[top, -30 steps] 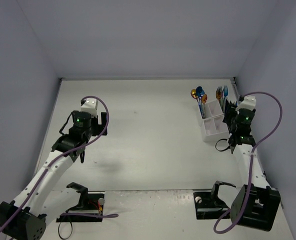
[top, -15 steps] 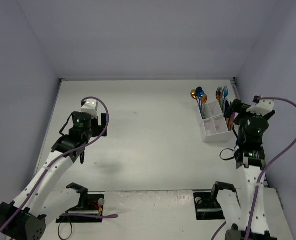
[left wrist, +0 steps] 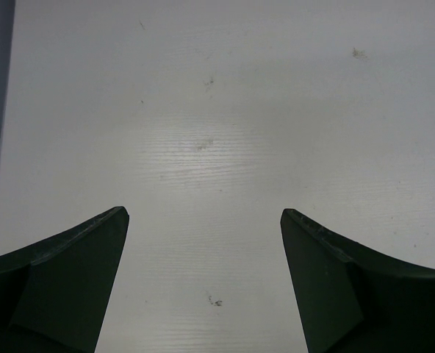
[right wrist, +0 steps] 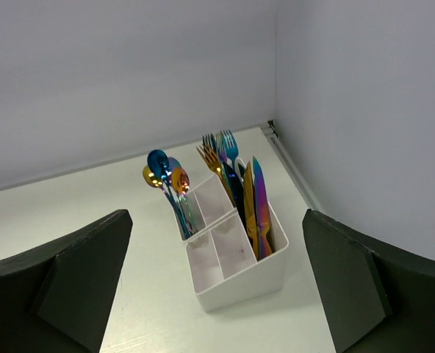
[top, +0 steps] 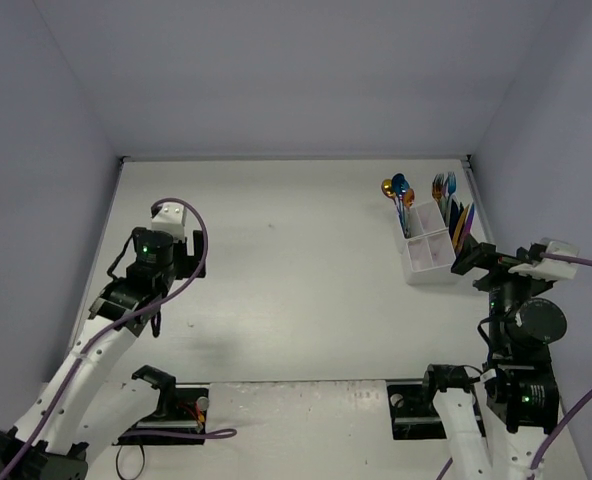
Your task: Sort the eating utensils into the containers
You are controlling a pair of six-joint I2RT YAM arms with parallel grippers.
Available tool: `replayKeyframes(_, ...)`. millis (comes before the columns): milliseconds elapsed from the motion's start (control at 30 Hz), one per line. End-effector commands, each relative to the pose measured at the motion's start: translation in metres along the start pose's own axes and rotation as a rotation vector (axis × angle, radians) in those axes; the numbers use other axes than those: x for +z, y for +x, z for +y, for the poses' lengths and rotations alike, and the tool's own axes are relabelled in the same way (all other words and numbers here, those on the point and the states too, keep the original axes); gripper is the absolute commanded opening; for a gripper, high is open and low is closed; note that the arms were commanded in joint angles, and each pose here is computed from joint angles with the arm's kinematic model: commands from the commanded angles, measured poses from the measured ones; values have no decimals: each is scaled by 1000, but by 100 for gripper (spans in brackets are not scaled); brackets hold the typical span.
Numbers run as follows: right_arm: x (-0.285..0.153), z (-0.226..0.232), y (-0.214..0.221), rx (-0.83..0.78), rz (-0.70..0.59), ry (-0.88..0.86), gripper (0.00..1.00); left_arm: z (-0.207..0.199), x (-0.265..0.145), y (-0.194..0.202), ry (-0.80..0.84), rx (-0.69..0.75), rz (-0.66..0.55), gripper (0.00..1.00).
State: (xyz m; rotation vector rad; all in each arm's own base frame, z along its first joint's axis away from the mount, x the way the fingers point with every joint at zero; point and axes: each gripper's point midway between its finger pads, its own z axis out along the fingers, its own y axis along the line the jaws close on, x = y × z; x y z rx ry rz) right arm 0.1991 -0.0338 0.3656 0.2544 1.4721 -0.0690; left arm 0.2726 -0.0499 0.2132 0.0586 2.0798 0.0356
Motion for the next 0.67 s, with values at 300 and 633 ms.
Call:
replayKeyframes(300, -16, 3, -14, 99, 1, 5, 100, 18, -35, -25, -45, 4, -60, 82)
replayKeyframes(633, -27, 6, -15, 97, -3, -32, 100, 25, -51, -29, -63, -26, -65, 82)
